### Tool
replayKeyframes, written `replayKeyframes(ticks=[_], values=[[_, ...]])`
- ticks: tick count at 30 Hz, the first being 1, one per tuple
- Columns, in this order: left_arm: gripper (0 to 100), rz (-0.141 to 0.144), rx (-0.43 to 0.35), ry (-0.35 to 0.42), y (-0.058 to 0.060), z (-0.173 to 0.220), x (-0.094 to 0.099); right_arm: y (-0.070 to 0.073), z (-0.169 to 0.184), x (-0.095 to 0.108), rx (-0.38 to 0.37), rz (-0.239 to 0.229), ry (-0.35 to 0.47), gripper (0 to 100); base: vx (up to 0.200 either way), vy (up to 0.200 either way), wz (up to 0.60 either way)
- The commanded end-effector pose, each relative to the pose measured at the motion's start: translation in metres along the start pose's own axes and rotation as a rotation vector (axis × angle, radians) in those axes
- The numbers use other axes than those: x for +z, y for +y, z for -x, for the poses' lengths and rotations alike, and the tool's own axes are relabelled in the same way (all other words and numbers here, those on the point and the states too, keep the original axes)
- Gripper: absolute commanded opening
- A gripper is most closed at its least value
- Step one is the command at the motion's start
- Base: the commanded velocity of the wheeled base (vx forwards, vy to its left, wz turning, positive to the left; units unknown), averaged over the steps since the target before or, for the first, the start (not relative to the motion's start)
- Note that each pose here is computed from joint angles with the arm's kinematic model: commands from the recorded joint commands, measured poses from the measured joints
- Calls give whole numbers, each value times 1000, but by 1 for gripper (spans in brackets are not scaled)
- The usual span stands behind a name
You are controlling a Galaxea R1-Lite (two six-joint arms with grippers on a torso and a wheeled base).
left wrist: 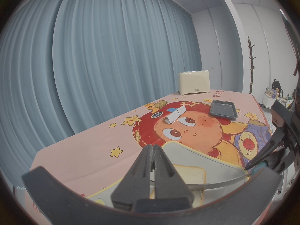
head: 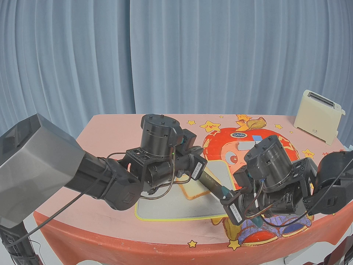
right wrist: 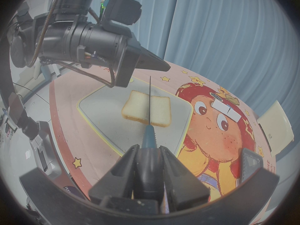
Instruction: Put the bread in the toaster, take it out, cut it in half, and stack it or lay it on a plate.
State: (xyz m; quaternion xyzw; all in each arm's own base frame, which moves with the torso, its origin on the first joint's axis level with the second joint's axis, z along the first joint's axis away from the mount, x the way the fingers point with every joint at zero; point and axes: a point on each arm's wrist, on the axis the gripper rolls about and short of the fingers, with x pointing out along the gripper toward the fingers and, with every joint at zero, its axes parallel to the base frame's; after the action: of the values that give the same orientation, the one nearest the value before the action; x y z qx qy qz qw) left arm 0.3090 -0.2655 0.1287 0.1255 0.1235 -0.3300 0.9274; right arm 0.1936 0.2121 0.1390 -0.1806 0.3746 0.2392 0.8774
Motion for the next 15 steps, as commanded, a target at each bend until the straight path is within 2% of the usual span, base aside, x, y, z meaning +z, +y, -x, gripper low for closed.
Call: replayKeyframes(ticks=[1, 3, 10, 15], values=[[0, -3, -8, 0, -3, 5, 0, -1, -1, 0, 0, -5, 1, 0, 0, 0, 0], [0, -6, -19, -3, -8, 5, 1, -3, -2, 0, -5, -8, 3, 0, 0, 0, 0], [0, -7, -21, -2, -9, 3, 1, -8, -10, 4, -13, -28, 14, 0, 0, 0, 0], [0, -7, -21, 0, -9, 3, 0, -9, -10, 4, 13, -32, 16, 0, 0, 0, 0]])
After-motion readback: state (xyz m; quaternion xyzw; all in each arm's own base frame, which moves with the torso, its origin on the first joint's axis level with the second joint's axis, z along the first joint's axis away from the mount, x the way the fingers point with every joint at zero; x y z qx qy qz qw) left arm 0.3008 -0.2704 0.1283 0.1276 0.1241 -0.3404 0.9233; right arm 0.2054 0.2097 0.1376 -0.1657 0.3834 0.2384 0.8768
